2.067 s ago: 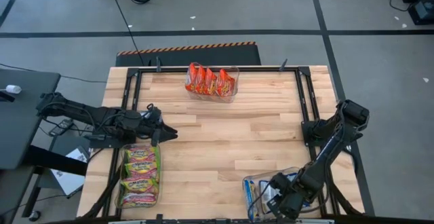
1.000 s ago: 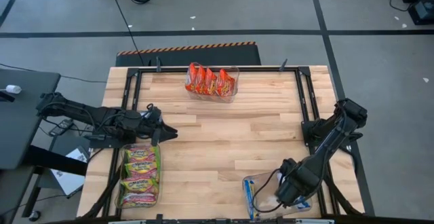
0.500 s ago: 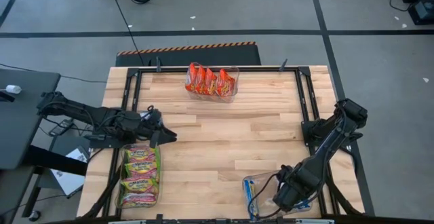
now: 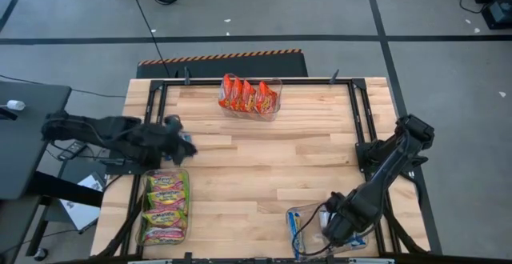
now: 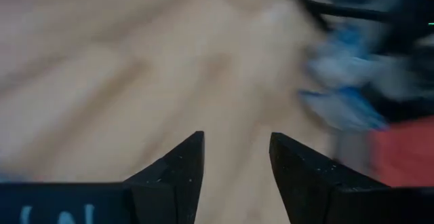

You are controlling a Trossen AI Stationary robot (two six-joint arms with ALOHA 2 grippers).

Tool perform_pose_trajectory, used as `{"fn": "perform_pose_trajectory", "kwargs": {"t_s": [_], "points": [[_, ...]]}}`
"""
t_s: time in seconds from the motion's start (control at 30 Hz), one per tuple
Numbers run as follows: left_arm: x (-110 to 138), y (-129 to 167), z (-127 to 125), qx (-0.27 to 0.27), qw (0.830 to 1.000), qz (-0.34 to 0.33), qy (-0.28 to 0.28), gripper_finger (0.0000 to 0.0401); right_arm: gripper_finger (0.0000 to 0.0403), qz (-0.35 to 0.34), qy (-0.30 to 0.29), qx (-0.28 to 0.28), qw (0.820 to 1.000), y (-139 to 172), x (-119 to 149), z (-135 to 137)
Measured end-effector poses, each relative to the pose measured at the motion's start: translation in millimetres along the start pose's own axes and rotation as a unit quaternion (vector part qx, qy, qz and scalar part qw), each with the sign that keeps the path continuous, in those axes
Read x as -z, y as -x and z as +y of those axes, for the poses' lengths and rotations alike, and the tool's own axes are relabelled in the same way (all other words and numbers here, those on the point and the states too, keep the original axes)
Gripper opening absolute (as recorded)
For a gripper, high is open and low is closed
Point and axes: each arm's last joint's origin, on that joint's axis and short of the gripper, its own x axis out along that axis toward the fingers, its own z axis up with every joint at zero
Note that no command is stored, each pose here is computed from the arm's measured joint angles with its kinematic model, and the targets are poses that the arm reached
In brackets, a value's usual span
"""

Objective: Sort Maruchan noodles
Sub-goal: Put the blue noodle pack into the bottom right transparent bin

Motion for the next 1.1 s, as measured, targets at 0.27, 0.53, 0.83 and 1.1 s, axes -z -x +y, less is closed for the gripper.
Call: {"fn": "perform_pose_trajectory", "kwargs": {"t_s": [0.27, 0.53, 0.83, 1.1], "points": [[-7.8, 22.6, 27.3, -0.275, 0.954, 0.069, 0.092, 0.0177, 0.0149, -0.153, 0.020, -0.059, 0.986, 67.6, -14.6, -8.9], [4.3, -40.5, 49.9, -0.377, 0.923, 0.054, 0.057, 0.0240, 0.0188, -0.302, 0.078, -0.124, 0.942, 119.3, -50.7, -10.9], [15.1, -100.1, 62.5, -0.464, 0.881, 0.084, 0.041, 0.0240, 0.0201, -0.342, 0.134, -0.097, 0.925, 144.7, -93.3, -15.0], [31.6, -129.1, 80.0, -0.535, 0.834, 0.103, 0.082, 0.0204, 0.0201, -0.337, 0.179, -0.071, 0.922, 157.2, -124.8, -20.4]]}}
